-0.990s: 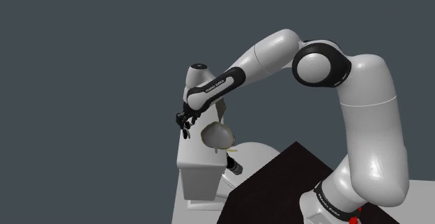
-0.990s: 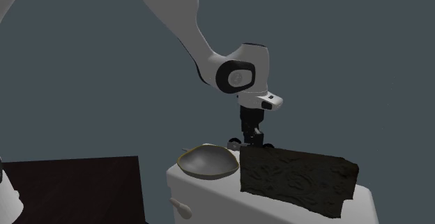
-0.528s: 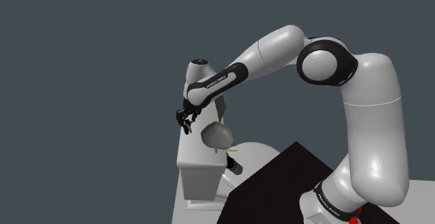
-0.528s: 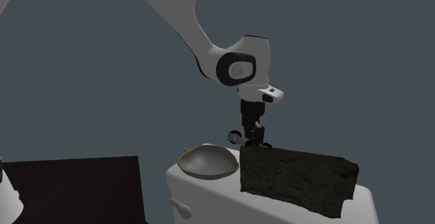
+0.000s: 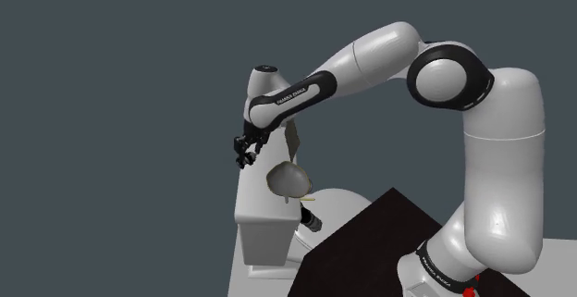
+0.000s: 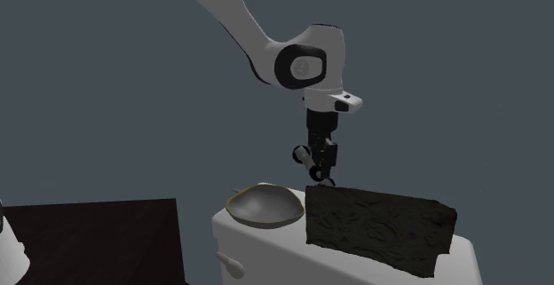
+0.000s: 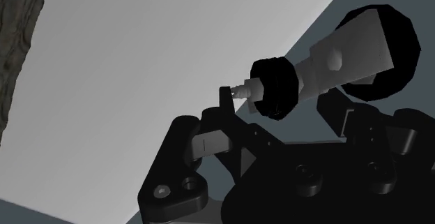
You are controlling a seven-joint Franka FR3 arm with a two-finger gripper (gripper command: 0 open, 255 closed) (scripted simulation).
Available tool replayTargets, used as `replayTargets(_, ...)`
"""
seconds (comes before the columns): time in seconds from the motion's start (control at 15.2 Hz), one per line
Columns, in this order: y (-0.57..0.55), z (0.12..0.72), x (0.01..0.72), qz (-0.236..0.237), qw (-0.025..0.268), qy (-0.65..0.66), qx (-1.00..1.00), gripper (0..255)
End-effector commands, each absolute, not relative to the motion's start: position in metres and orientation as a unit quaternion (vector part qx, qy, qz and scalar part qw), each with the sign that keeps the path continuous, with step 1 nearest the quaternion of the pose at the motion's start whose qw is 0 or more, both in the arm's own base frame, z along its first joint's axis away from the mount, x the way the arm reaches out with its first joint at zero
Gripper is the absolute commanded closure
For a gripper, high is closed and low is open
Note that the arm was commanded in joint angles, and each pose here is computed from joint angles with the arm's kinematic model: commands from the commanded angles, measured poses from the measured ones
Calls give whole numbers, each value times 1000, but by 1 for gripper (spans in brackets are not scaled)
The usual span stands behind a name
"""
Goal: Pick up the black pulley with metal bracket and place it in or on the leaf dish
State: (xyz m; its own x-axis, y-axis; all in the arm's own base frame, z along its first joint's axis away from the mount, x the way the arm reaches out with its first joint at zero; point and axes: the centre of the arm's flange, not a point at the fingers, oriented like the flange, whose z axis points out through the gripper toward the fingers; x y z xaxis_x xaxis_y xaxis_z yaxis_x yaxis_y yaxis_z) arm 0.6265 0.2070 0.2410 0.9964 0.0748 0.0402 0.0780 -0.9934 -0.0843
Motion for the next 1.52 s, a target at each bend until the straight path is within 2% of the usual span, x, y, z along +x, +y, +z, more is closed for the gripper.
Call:
replayTargets(0.0,208,253,627,-18,43,-38,-998,255)
replayTargets(0.59,208,299,627,-18,43,-38,-998,255)
replayTargets(1.45,129,305,474,-18,43,-38,-998,255)
